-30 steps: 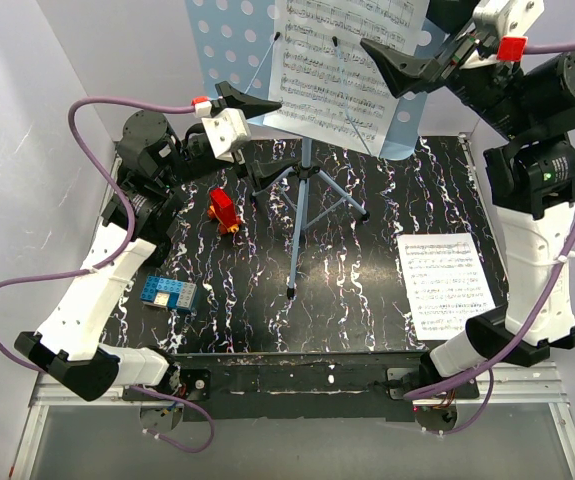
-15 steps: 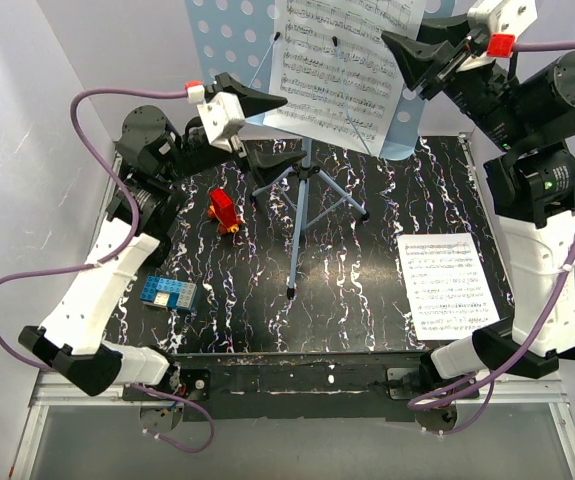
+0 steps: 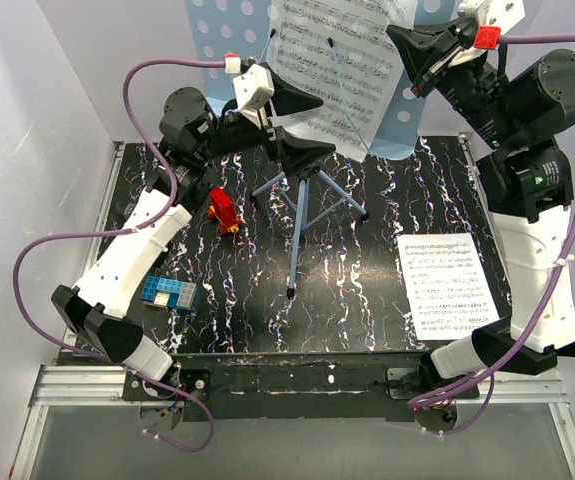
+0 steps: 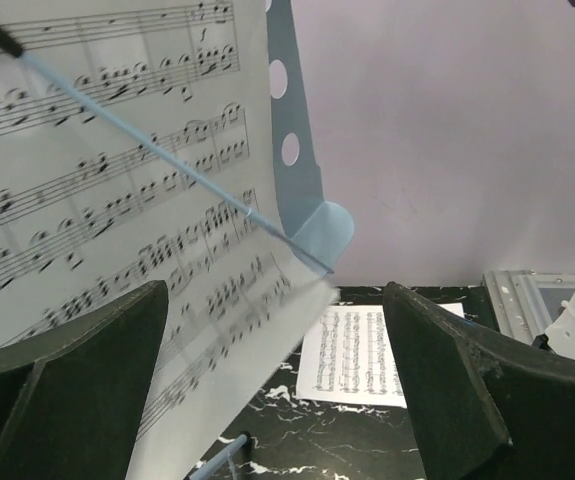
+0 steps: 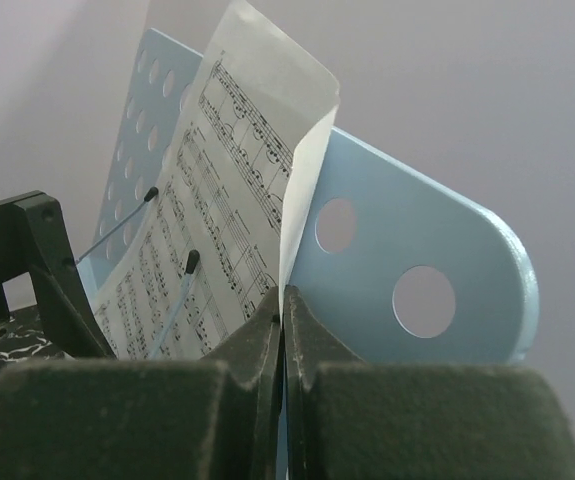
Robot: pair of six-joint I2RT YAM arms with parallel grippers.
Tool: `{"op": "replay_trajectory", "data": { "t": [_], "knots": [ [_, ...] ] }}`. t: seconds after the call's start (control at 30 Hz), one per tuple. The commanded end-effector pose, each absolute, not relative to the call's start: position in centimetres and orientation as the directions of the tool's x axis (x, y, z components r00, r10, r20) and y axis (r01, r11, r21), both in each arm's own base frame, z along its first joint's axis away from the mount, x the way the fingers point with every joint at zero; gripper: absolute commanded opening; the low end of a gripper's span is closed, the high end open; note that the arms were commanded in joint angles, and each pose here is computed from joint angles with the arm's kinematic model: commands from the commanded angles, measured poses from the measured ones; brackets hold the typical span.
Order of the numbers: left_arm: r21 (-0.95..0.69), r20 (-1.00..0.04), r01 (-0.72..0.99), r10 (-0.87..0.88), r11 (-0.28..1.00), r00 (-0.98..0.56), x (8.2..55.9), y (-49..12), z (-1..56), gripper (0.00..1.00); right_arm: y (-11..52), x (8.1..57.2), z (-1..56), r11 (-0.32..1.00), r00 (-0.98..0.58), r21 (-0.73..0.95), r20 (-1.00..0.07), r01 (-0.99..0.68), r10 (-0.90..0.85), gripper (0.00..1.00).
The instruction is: Pack up the instrument practice props
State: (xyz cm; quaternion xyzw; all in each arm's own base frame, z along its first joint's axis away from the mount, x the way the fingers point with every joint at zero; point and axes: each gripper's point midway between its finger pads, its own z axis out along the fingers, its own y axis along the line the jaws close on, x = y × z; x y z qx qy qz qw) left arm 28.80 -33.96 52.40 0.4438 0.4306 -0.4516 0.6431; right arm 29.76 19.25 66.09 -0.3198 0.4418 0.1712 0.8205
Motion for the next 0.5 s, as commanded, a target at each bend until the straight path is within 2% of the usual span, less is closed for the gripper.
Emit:
{"op": "replay_trajectory", "data": {
  "t": [0.0, 0.17, 0.3, 0.47],
  "knots": [
    [0.26, -0.921, 0.951, -0.252, 0.168, 0.297, 26.9, -34.6, 55.3, 0.88, 18.8, 28.4, 67.7, 0.744, 0.607, -0.4, -0.794, -0.535, 0.01, 0.04],
    [0.265, -0.922, 0.953, -0.253, 0.147, 0.295, 27.0, -36.1, 55.2, 0.88, 18.8, 28.5, 67.5, 0.745, 0.607, -0.395, -0.795, -0.538, 0.017, 0.07],
    [0.262, -0.924, 0.955, -0.249, 0.137, 0.289, 27.2, -37.0, 54.9, 0.87, 18.7, 28.9, 67.5, 0.756, 0.604, -0.384, -0.797, -0.53, 0.019, 0.18],
    [0.241, -0.931, 0.961, -0.247, 0.135, 0.268, 27.5, -37.6, 54.6, 0.88, 19.1, 29.4, 67.7, 0.753, 0.605, -0.38, -0.796, -0.537, 0.03, 0.14]
  ]
}}
